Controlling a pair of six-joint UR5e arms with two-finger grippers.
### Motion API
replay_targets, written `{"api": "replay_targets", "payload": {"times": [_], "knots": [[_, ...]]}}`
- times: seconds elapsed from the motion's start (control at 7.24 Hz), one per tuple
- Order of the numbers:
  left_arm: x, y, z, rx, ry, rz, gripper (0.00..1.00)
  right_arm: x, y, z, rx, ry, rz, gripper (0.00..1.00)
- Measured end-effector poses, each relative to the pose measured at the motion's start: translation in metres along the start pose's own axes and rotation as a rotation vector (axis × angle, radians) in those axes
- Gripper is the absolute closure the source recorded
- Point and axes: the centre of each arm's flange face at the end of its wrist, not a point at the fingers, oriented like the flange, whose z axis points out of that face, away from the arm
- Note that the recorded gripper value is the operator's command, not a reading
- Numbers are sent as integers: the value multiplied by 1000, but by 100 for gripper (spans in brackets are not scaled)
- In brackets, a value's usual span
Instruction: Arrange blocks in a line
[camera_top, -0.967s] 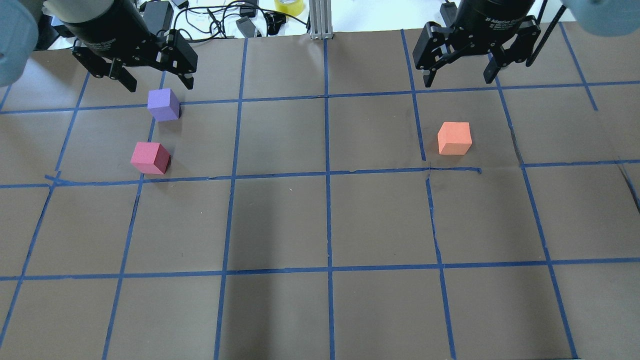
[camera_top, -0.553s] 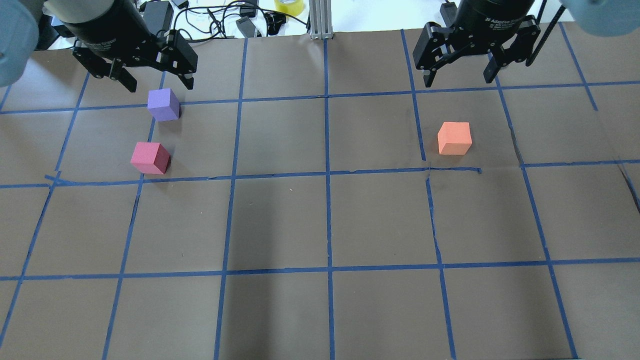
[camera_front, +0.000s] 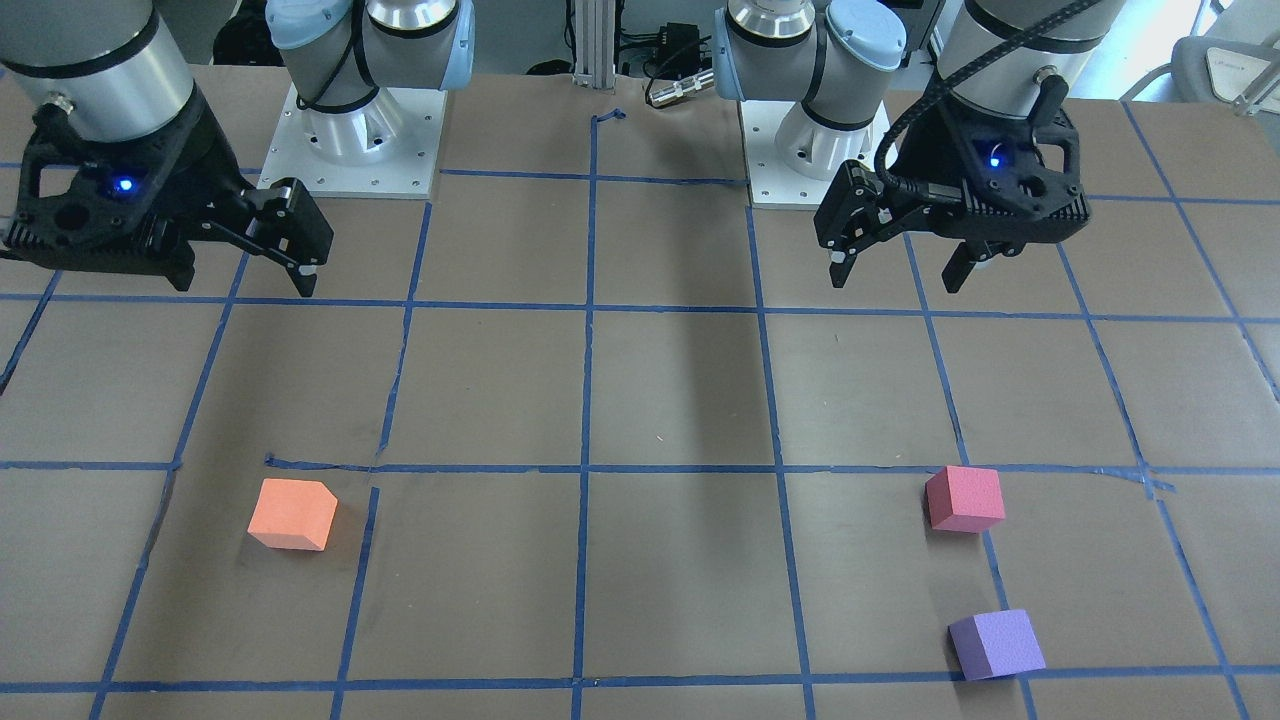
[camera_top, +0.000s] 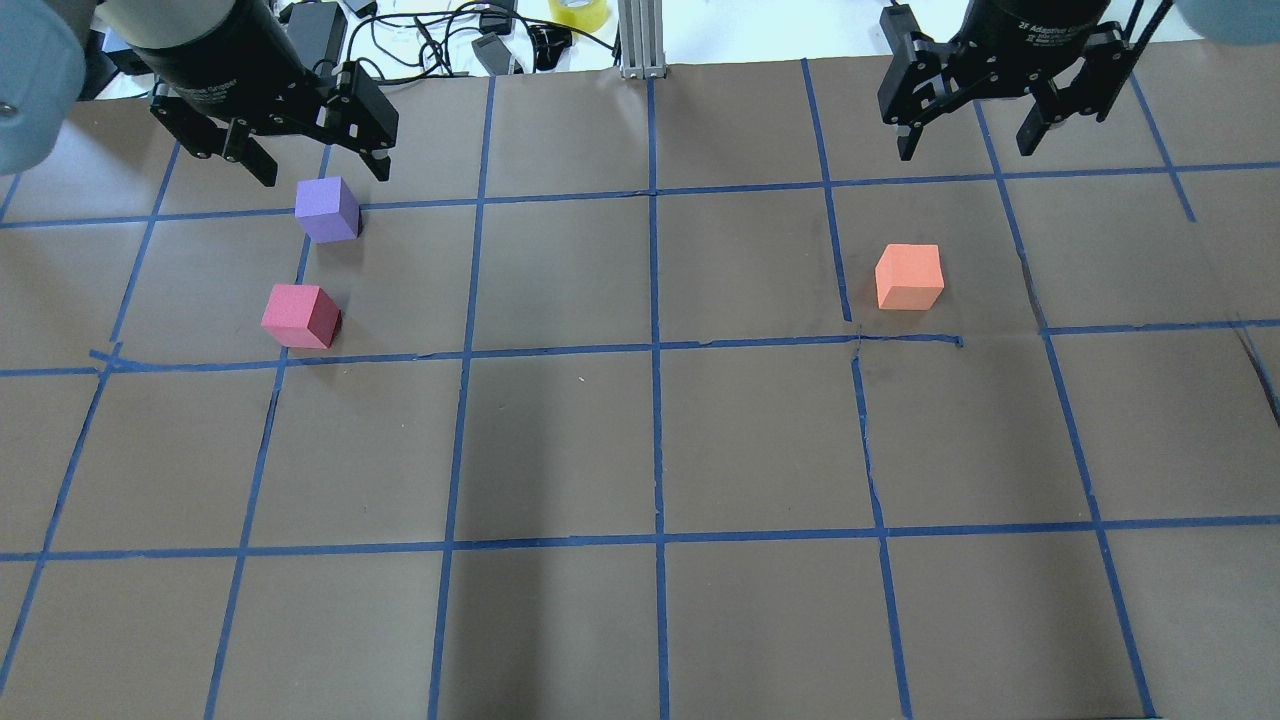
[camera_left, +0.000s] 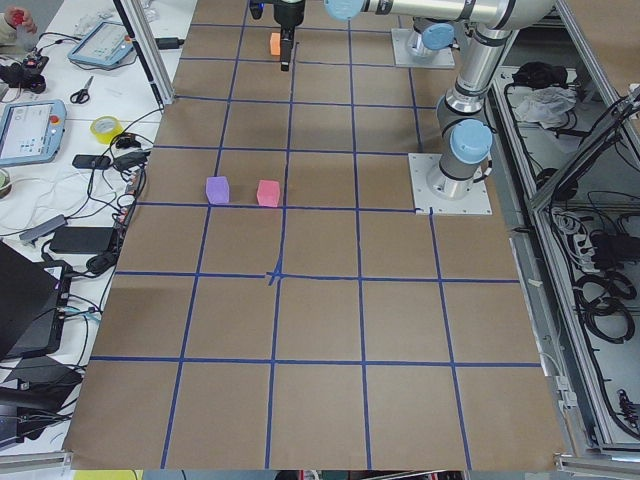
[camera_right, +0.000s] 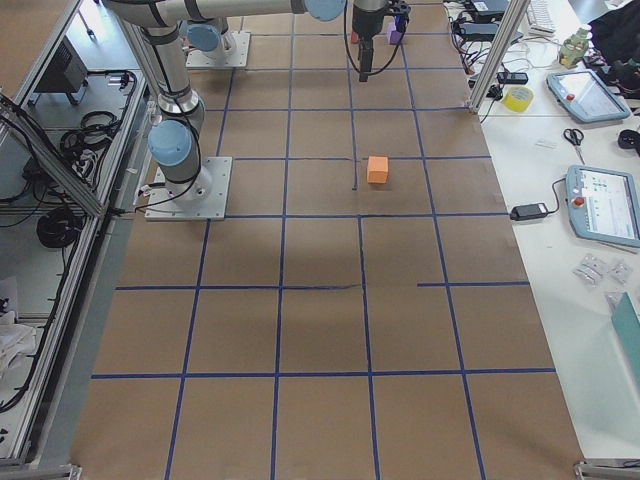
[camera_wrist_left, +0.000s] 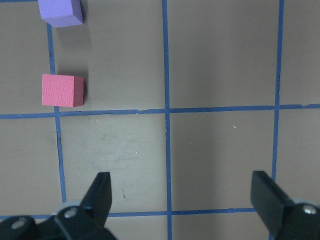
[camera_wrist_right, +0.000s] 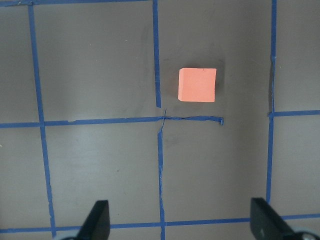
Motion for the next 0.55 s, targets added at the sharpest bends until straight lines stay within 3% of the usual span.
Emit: {"api": "replay_targets", "payload": {"times": [0.28,0.55], "knots": [[0,0,0,1,-1,0,0,6,-36,53,-38,0,6,0],[0,0,0,1,-1,0,0,9,-53,118,-23,4,-5,0]]}}
